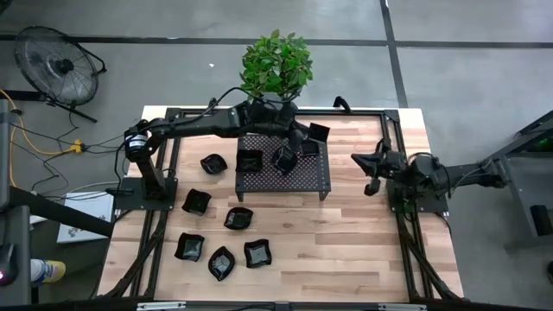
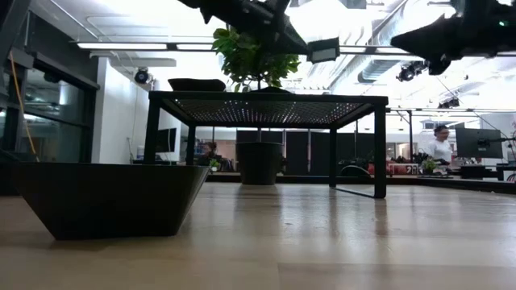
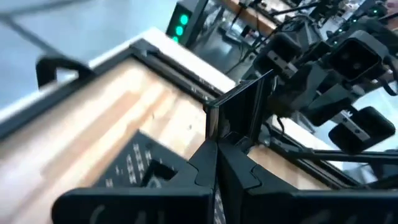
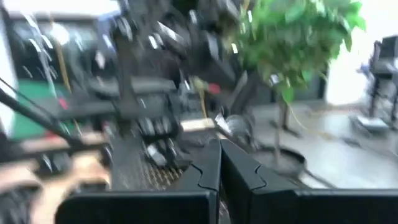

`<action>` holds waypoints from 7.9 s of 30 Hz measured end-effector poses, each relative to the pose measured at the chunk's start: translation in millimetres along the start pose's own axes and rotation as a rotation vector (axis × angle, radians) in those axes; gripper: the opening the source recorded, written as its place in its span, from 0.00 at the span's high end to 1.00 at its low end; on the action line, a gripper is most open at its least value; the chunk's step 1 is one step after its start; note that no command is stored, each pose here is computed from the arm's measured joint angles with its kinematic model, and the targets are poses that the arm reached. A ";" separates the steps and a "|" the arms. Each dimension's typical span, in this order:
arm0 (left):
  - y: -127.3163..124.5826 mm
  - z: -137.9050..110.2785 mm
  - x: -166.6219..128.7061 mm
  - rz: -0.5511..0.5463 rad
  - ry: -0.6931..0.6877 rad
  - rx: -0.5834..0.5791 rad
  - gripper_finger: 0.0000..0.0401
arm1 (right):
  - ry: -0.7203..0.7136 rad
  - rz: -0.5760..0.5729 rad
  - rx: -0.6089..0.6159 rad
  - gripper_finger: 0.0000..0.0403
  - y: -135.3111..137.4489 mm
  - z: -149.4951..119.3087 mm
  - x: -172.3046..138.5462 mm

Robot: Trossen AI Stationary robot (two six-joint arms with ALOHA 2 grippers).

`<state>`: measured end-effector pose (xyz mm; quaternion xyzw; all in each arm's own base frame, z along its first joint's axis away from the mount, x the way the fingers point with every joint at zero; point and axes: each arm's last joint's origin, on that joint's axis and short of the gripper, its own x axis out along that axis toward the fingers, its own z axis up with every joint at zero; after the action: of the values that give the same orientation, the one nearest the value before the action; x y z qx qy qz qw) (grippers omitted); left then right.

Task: Pick & Place Mini shaped plates
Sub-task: Stack the black square plate on top of the other black square plates on the shelf, then stack the black leaf-shaped plate on top of the other black leaf-shaped plates on the shelf

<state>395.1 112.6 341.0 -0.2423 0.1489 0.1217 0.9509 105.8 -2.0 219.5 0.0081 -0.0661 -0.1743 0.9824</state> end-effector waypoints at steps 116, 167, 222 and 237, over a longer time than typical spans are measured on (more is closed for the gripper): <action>-27.6 -2.0 0.5 0.197 -0.129 0.617 0.68 | 0.197 -0.438 0.095 1.00 5.2 51.8 124.4; -27.3 -8.2 -137.5 0.299 0.301 1.074 0.59 | 1.000 -0.085 1.079 1.00 -87.8 37.8 171.0; -28.2 -19.2 -139.1 0.300 0.386 1.031 0.59 | 0.895 -0.062 0.948 0.73 -105.3 60.0 150.5; -28.1 -19.3 -139.2 0.308 0.380 0.994 0.59 | 0.948 -0.173 0.834 0.99 -89.5 50.1 157.1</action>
<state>270.4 56.8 384.4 0.2425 0.3913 0.1284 0.8784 214.8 -139.6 285.7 0.4714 0.3145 -0.1902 0.8017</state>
